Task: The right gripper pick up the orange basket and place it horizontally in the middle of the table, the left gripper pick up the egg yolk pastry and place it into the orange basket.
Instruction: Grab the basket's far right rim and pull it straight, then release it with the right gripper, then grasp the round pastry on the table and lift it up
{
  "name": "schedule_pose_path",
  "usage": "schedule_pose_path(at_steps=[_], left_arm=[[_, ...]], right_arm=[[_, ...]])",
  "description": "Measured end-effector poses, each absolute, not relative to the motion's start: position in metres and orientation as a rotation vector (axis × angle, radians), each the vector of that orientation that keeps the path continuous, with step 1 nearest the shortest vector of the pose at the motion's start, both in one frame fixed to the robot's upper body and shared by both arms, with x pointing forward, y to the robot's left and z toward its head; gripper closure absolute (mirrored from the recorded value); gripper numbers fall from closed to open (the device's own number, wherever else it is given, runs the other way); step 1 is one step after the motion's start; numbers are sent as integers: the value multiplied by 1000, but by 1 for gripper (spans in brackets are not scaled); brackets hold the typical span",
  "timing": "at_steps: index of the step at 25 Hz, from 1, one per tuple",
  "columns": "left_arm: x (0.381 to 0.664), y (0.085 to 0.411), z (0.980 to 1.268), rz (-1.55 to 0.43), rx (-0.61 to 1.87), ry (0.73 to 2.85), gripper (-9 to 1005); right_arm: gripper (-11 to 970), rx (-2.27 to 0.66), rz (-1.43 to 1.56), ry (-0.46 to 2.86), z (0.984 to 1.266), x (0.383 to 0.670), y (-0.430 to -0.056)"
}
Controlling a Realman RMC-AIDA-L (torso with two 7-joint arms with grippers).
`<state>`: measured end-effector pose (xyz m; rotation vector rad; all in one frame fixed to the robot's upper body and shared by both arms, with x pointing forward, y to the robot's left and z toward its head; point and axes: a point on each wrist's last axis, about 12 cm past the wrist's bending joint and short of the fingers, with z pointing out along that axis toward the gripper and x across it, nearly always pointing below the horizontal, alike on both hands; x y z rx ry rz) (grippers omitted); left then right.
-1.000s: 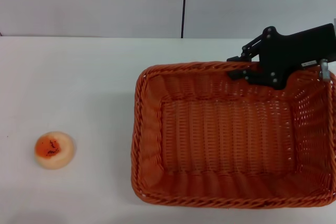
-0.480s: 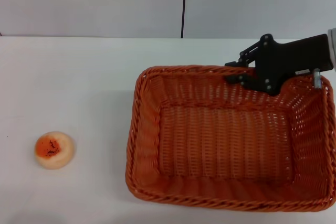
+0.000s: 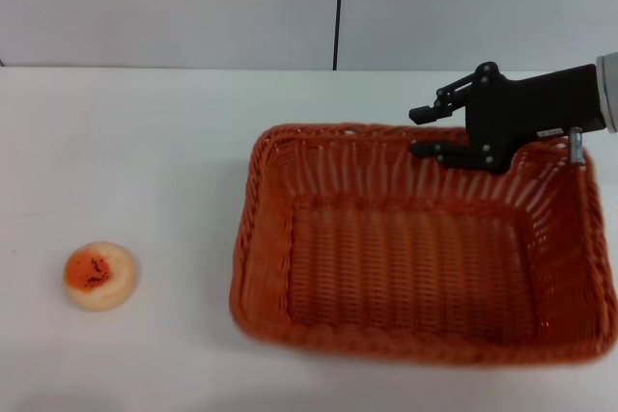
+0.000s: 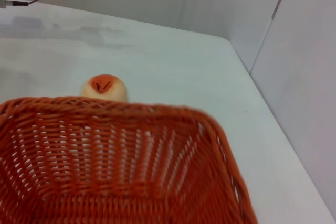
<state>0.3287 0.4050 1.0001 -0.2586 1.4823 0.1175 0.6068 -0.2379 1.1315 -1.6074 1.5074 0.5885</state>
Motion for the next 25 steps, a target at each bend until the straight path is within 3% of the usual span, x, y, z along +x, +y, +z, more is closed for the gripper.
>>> schedule_pose_path(at_steps=[4, 7, 11, 18, 25], left_arm=[[328, 406, 1000, 115, -265, 1485, 242], [327, 406, 1000, 113, -264, 1487, 244], [327, 406, 1000, 97, -256, 1493, 245], [340, 421, 1023, -212, 40, 1606, 248], [354, 418, 1033, -353, 202, 1666, 251]], right_arm=[[726, -1602, 581, 1504, 1132, 606, -238], [537, -1591, 580, 1494, 1133, 606, -237], [534, -1510, 597, 1437, 1140, 599, -239], [532, -1076, 674, 1246, 1155, 562, -270], [532, -643, 647, 1108, 1135, 514, -318]])
